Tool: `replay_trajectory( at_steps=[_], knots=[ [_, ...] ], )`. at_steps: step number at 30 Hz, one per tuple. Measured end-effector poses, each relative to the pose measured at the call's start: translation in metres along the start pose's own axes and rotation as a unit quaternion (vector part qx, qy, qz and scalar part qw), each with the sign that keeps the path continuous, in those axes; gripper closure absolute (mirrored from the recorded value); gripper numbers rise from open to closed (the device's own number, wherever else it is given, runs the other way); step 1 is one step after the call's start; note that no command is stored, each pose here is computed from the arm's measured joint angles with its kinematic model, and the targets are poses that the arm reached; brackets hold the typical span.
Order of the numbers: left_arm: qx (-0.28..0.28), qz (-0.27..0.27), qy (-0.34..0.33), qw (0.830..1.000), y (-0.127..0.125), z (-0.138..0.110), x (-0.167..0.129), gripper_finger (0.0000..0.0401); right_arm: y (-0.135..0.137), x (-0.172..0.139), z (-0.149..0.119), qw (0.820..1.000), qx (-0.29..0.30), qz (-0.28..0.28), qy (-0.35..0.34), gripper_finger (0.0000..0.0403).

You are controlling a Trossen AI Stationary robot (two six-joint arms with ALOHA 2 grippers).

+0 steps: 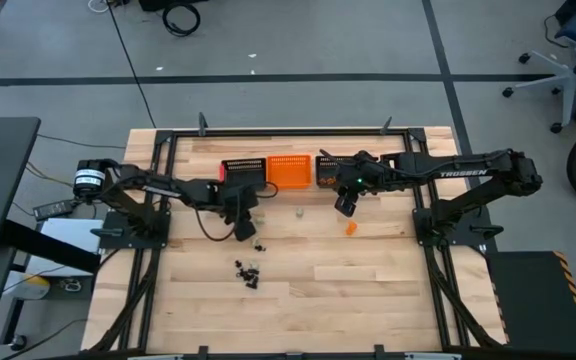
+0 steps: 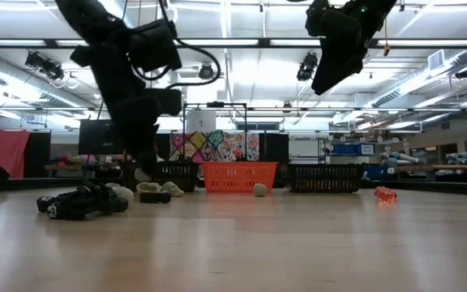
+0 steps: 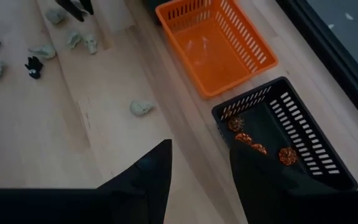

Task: Sort Halloween decoration
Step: Put the white skull toy into the left black bin

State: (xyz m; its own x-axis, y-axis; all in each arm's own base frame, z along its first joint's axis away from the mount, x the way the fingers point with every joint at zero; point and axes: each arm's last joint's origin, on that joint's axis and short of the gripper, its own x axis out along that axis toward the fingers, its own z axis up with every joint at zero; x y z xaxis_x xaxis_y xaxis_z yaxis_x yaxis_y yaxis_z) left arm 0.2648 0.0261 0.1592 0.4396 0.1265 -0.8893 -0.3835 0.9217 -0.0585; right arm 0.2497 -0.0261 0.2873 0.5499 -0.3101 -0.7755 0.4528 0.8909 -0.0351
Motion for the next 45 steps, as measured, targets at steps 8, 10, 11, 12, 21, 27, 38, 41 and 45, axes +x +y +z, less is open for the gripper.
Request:
replay_trajectory(
  at_steps=[8,10,11,12,21,27,38,41,45],
  knots=[
    [0.003,0.012,0.016,1.0,0.005,0.025,-0.02,0.0321,-0.001,0.0,0.001,1.0,0.0,-0.011,-0.005,0.0238],
    [0.011,0.016,0.019,1.0,0.008,0.033,-0.027,0.0321,0.0,0.0,0.001,1.0,0.001,-0.011,-0.008,0.0238],
    [0.015,0.019,0.021,0.999,0.01,0.036,-0.03,0.032,0.0,0.0,0.002,1.0,0.002,-0.01,-0.011,0.0238],
    [0.017,0.021,0.023,0.999,0.012,0.04,-0.033,0.032,0.0,0.0,0.002,1.0,0.003,-0.01,-0.013,0.0238],
    [0.006,0.045,0.0,0.999,0.043,0.068,-0.053,0.032,0.0,0.0,0.006,0.999,0.009,-0.014,-0.037,0.0238],
    [-0.021,0.065,0.004,0.998,0.069,0.067,-0.049,0.032,0.0,0.0,0.007,0.999,0.01,-0.015,-0.04,0.0238],
    [-0.076,0.092,-0.036,0.992,0.107,0.051,-0.027,0.032,0.002,-0.001,0.012,0.998,0.024,-0.007,-0.066,0.0238],
    [-0.085,0.095,-0.062,0.99,0.111,0.05,-0.022,0.032,0.002,-0.001,0.013,0.997,0.031,-0.005,-0.07,0.0238],
    [-0.095,0.093,-0.108,0.985,0.112,0.049,-0.015,0.032,0.002,-0.001,0.013,0.997,0.031,-0.005,-0.07,0.0238]
  ],
)
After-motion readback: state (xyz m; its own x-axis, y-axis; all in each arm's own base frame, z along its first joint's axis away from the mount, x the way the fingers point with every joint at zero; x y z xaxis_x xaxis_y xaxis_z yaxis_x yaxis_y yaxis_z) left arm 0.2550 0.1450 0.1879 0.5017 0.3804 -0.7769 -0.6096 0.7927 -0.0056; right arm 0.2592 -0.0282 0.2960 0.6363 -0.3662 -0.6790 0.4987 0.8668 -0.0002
